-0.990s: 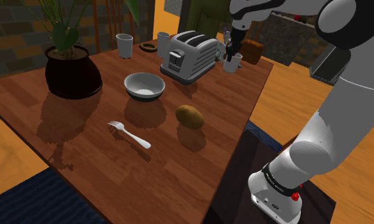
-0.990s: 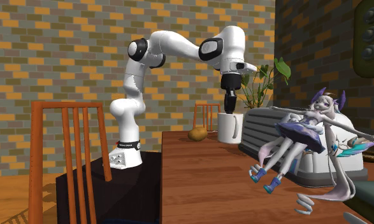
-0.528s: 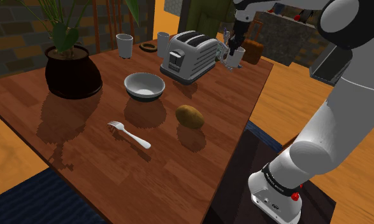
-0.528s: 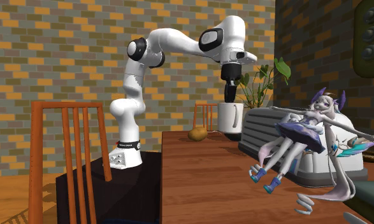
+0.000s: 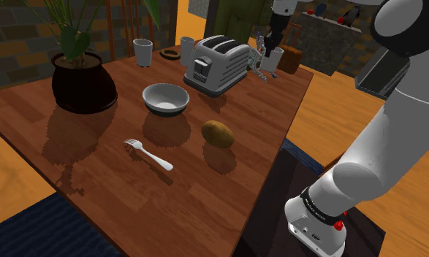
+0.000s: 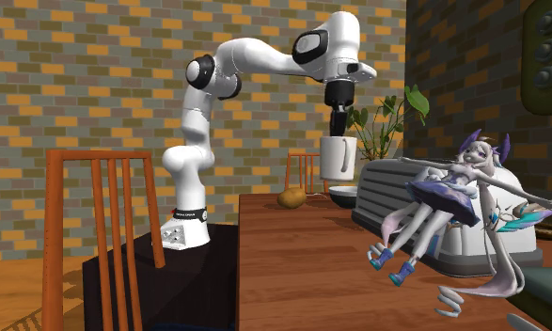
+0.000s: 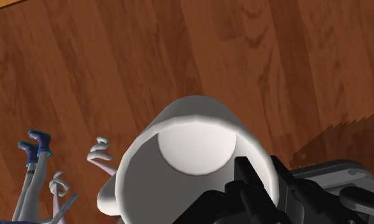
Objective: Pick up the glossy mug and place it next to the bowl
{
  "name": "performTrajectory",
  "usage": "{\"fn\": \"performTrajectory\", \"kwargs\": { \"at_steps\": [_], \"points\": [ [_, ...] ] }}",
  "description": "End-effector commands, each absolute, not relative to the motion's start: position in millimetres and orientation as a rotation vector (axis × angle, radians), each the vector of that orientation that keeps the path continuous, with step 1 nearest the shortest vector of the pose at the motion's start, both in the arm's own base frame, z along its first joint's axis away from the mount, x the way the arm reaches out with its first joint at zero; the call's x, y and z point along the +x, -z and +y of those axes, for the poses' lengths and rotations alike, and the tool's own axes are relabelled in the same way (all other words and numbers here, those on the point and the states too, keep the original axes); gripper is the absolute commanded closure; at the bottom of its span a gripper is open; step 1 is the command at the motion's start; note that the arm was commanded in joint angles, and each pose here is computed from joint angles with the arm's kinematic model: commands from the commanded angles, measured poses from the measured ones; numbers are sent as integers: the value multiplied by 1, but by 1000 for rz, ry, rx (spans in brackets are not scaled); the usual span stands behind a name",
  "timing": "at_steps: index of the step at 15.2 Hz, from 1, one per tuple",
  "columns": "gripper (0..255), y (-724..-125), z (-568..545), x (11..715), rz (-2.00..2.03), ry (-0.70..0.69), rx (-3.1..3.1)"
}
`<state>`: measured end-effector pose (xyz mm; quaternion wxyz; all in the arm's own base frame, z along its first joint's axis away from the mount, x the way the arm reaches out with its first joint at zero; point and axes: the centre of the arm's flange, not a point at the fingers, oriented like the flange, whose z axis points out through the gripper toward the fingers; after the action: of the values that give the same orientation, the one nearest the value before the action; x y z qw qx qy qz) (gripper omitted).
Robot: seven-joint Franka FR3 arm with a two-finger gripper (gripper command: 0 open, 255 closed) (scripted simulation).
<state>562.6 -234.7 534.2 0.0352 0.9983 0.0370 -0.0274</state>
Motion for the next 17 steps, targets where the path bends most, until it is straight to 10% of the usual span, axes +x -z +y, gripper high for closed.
{"fn": "performTrajectory", "kwargs": {
  "at_steps": [1,17],
  "points": [
    [255,-535,-210,557,113,84,3068],
    [255,-536,-5,509,113,84,3068]
  ]
}}
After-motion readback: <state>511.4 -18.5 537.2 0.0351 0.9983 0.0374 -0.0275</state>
